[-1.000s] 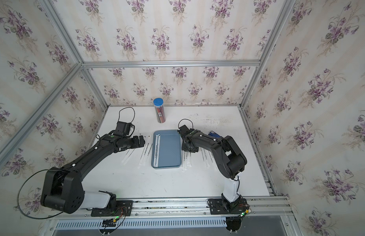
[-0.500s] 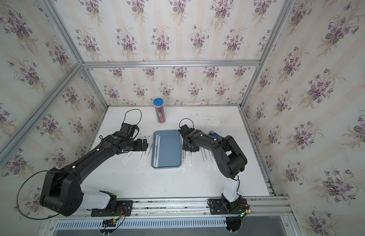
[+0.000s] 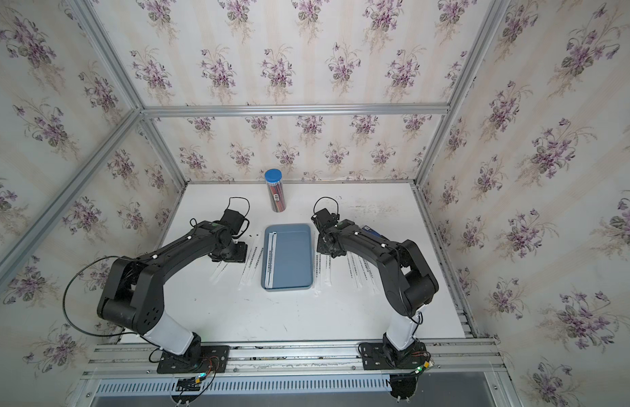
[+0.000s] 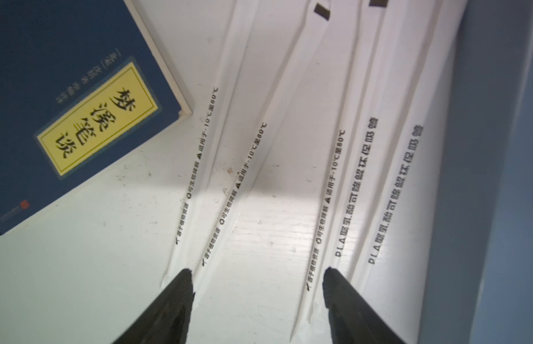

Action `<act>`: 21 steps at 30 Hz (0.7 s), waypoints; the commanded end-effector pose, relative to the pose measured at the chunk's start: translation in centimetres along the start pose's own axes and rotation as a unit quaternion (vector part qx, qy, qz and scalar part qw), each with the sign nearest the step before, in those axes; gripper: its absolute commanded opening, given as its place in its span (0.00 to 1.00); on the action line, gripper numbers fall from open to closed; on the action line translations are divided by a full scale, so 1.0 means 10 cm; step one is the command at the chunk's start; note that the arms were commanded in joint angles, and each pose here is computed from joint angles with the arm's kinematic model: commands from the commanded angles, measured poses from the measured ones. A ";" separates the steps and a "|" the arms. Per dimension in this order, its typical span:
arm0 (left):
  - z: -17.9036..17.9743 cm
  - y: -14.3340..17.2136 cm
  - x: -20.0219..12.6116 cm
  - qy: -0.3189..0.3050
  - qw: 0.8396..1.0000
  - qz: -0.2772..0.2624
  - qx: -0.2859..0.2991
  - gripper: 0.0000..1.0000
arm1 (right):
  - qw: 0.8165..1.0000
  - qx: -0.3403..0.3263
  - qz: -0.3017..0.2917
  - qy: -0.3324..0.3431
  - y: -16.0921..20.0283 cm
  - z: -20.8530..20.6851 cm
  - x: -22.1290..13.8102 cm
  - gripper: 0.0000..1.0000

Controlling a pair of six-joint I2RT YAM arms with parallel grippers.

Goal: Put the straws into the storage box
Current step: Pick up the straw from the center of the board.

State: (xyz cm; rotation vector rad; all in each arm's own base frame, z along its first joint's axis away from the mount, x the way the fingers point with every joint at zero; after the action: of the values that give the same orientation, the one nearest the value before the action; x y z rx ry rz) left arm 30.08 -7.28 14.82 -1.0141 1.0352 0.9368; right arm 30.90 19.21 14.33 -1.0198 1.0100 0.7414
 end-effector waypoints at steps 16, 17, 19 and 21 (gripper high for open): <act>0.16 -0.18 0.36 0.031 0.998 0.052 0.006 0.45 | 1.000 0.002 -0.010 -0.005 0.01 -0.04 -0.04 0.30; 0.16 -0.19 0.36 0.036 0.998 0.052 0.007 0.45 | 1.000 0.002 -0.012 -0.005 0.00 -0.04 -0.04 0.30; 0.15 -0.20 0.38 0.040 0.998 0.053 0.009 0.45 | 1.000 0.002 -0.014 -0.005 -0.01 -0.03 -0.05 0.30; 0.14 -0.20 0.42 0.042 0.997 0.058 0.012 0.45 | 1.000 0.003 -0.015 -0.004 -0.01 -0.03 -0.05 0.30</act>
State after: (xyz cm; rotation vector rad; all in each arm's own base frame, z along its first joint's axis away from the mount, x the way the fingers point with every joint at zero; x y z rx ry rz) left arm 33.26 -5.72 11.87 -0.9928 1.1430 0.9934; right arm 30.51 18.94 14.48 -1.0165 0.9956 0.7373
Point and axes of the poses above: each gripper's point midway between its finger pads, its own x axis out along the fingers, its own z axis along the line the jaws close on, y = z × x, the point moved 9 cm from there along -x, back along the fingers, and after that the axes turned 15 degrees about x, right-handed, at the moved point
